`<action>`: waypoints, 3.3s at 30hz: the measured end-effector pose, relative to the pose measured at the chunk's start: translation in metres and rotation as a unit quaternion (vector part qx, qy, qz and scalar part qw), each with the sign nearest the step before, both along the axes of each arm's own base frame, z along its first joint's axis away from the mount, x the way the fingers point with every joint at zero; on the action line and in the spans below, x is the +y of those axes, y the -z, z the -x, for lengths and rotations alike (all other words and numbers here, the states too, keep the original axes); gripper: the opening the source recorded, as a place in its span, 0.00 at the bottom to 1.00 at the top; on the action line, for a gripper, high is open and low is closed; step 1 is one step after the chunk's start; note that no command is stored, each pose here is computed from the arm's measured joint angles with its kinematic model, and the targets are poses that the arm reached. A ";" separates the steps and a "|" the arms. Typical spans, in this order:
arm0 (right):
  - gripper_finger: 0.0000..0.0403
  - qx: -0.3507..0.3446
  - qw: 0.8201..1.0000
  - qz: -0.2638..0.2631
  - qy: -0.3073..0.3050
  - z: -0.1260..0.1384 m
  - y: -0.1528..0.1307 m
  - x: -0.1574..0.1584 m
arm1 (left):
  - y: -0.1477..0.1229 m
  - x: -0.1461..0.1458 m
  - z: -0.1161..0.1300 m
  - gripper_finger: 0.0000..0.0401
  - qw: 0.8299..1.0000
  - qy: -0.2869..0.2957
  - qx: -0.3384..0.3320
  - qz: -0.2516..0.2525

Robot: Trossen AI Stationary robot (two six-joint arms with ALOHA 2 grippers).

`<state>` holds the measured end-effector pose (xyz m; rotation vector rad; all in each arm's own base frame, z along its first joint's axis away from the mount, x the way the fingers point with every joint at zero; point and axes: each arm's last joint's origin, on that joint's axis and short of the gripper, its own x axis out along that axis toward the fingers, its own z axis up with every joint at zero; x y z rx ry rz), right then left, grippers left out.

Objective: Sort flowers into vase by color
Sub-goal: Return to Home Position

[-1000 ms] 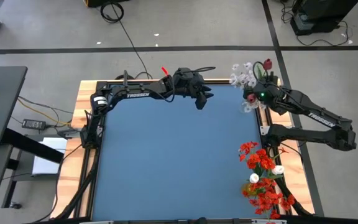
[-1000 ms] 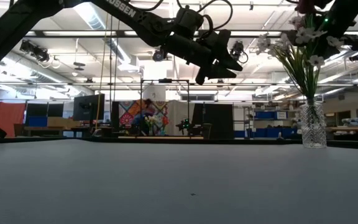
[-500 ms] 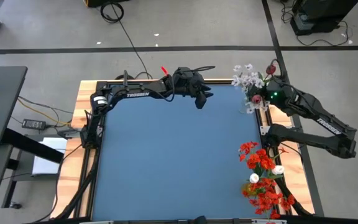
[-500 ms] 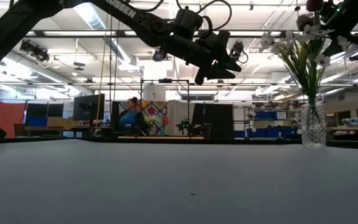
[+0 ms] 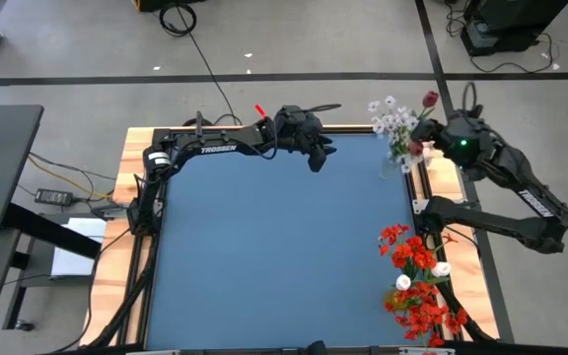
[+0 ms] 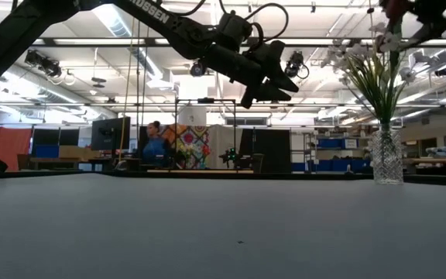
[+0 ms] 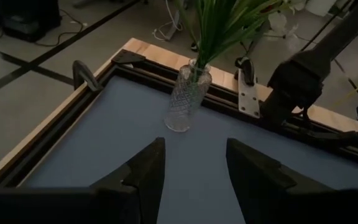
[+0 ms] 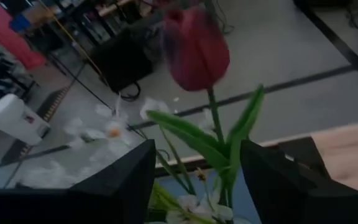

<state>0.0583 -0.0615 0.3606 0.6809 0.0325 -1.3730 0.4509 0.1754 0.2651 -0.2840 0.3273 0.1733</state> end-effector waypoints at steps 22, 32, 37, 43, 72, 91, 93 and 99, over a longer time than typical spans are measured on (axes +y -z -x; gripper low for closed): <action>0.57 -0.094 0.951 0.193 -0.222 0.014 -0.092 0.022 | -0.071 0.015 0.057 0.44 1.000 -0.017 -0.006 0.001; 0.15 -0.106 0.867 0.131 -0.469 -0.025 -0.087 0.013 | -0.140 -0.027 0.106 0.39 0.999 0.001 -0.029 -0.025; 0.03 -0.088 0.797 0.110 -0.587 -0.031 -0.080 0.021 | -0.148 -0.063 0.105 0.18 0.997 0.049 -0.032 -0.044; 0.01 -0.042 0.805 0.137 -0.575 0.011 -0.071 0.048 | -0.121 -0.095 0.110 0.02 0.995 0.074 -0.061 -0.019; 0.00 -0.075 0.742 0.187 -0.640 -0.049 0.025 0.082 | -0.041 -0.147 0.153 0.01 0.988 -0.009 -0.139 -0.071; 0.00 -0.106 0.727 0.290 -0.613 0.033 0.061 0.061 | -0.022 -0.159 0.166 0.00 0.976 0.004 -0.184 -0.121; 0.00 -0.065 0.715 0.279 -0.638 0.023 0.075 0.066 | -0.003 -0.164 0.174 0.00 0.974 -0.012 -0.201 -0.106; 0.00 -0.073 0.729 0.326 -0.597 0.002 0.083 0.072 | 0.033 -0.173 0.197 0.00 0.978 -0.018 -0.190 -0.087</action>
